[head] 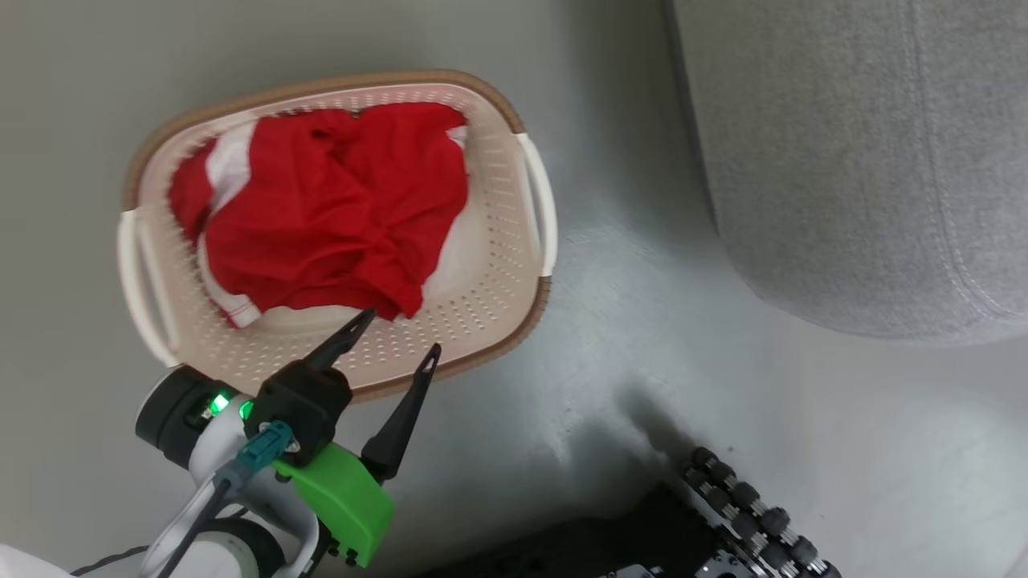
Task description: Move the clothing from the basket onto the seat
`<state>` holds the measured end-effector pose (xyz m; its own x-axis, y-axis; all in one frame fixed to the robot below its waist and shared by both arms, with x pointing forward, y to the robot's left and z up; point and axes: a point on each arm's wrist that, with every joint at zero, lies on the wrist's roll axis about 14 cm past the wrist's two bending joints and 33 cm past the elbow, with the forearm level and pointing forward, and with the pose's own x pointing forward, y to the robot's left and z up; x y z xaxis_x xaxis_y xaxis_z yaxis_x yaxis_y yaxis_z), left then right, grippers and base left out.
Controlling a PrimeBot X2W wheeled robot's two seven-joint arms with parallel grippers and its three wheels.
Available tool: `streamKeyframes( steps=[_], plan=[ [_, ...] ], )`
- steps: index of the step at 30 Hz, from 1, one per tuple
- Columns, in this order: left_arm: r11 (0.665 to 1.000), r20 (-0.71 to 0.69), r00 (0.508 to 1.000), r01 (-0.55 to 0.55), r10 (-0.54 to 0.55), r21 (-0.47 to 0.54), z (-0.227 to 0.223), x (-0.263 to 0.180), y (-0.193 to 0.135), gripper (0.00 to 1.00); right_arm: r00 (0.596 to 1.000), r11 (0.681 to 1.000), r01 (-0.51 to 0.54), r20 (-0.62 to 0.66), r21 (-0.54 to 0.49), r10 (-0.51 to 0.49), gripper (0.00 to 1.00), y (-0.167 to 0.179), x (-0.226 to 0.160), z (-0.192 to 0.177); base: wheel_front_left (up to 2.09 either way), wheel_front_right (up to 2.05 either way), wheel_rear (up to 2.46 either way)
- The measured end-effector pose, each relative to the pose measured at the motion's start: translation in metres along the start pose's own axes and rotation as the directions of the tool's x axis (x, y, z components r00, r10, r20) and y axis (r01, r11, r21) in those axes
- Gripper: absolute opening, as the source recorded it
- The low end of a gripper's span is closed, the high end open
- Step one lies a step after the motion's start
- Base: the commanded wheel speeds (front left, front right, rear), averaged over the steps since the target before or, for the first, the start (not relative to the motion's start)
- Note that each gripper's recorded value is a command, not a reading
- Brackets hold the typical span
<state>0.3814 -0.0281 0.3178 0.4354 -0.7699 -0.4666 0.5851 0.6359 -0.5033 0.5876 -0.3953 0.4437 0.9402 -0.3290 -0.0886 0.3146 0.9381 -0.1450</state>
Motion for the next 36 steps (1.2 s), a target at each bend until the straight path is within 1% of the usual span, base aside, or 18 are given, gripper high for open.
streamKeyframes(
  steps=[1,2,3,4,5,6,7,11,14,18,20,22,24,27,31,34,36],
  plan=[
    [1.000,-0.003,1.000,0.009,-0.009,-0.002,-0.002,0.003,0.000,1.00,1.000,1.000,0.004,-0.030,-0.011,-0.004,0.00,-0.001,-0.003,-0.011,0.00,0.00,0.00],
    [1.000,-0.007,1.000,0.020,-0.020,-0.005,-0.003,0.006,-0.001,1.00,0.998,1.000,0.009,-0.055,-0.019,-0.011,0.05,-0.003,-0.006,-0.019,0.00,0.00,0.00],
    [1.000,-0.012,0.999,0.030,-0.030,-0.009,-0.005,0.009,-0.001,1.00,0.997,1.000,0.017,-0.075,-0.027,-0.019,0.25,-0.005,-0.008,-0.026,0.00,0.00,0.00],
    [0.999,-0.014,0.999,0.039,-0.039,-0.011,-0.006,0.012,-0.002,1.00,0.996,0.999,0.026,-0.089,-0.029,-0.028,0.42,-0.008,-0.010,-0.031,0.00,0.00,0.00],
    [0.999,-0.017,0.999,0.049,-0.049,-0.014,-0.008,0.015,-0.003,1.00,0.994,0.999,0.032,-0.100,-0.033,-0.036,0.65,-0.010,-0.012,-0.034,0.00,0.00,0.00],
    [0.998,-0.018,0.998,0.059,-0.060,-0.017,-0.009,0.017,-0.005,1.00,0.993,0.998,0.038,-0.106,-0.040,-0.042,0.94,-0.012,-0.012,-0.036,0.00,0.00,0.00],
    [0.997,-0.019,0.997,0.070,-0.070,-0.019,-0.010,0.019,-0.007,1.00,0.993,0.998,0.042,-0.106,-0.051,-0.047,1.00,-0.015,-0.012,-0.035,0.00,0.00,0.00],
    [0.994,-0.013,0.994,0.111,-0.111,-0.022,-0.009,0.025,-0.016,1.00,0.994,0.995,0.059,-0.084,-0.078,-0.066,1.00,-0.024,-0.010,-0.025,0.00,0.00,0.00],
    [0.992,0.005,0.992,0.125,-0.124,-0.032,-0.003,0.025,-0.022,1.00,0.996,0.995,0.051,-0.069,-0.088,-0.057,1.00,-0.023,-0.011,-0.017,0.00,0.00,0.00],
    [0.992,0.068,0.991,0.120,-0.117,-0.037,0.014,0.027,-0.024,1.00,0.998,0.990,-0.039,-0.061,-0.133,0.031,1.00,-0.002,-0.016,-0.010,0.00,0.00,0.00],
    [0.993,0.115,0.987,0.114,-0.111,-0.021,0.029,0.029,-0.025,1.00,0.997,0.987,-0.071,-0.039,-0.144,0.066,1.00,0.005,-0.018,-0.001,0.00,0.00,0.00],
    [0.994,0.169,0.981,0.106,-0.101,-0.025,0.045,0.030,-0.026,1.00,0.995,0.982,-0.095,-0.002,-0.160,0.096,1.00,0.008,-0.022,0.014,0.00,0.00,0.00],
    [0.996,0.216,0.973,0.091,-0.085,-0.019,0.058,0.028,-0.026,1.00,0.992,0.979,-0.120,0.022,-0.168,0.125,1.00,0.011,-0.029,0.025,0.00,0.00,0.00],
    [0.997,0.287,0.957,0.065,-0.050,-0.044,0.078,0.024,-0.023,1.00,0.987,0.977,-0.148,0.045,-0.150,0.156,1.00,0.016,-0.043,0.032,0.00,0.00,0.00],
    [0.999,0.364,0.931,-0.006,0.023,-0.048,0.097,0.013,-0.011,1.00,0.981,0.977,-0.173,0.071,-0.123,0.183,1.00,0.024,-0.061,0.039,0.00,0.00,0.00],
    [0.996,0.419,0.904,-0.066,0.083,-0.055,0.109,0.000,0.001,1.00,0.976,0.977,-0.192,0.086,-0.090,0.200,1.00,0.035,-0.075,0.040,0.00,0.00,0.00],
    [0.991,0.456,0.880,-0.116,0.133,-0.065,0.116,-0.010,0.010,1.00,0.972,0.977,-0.207,0.107,-0.043,0.211,1.00,0.047,-0.084,0.042,0.00,0.00,0.00]
  ],
)
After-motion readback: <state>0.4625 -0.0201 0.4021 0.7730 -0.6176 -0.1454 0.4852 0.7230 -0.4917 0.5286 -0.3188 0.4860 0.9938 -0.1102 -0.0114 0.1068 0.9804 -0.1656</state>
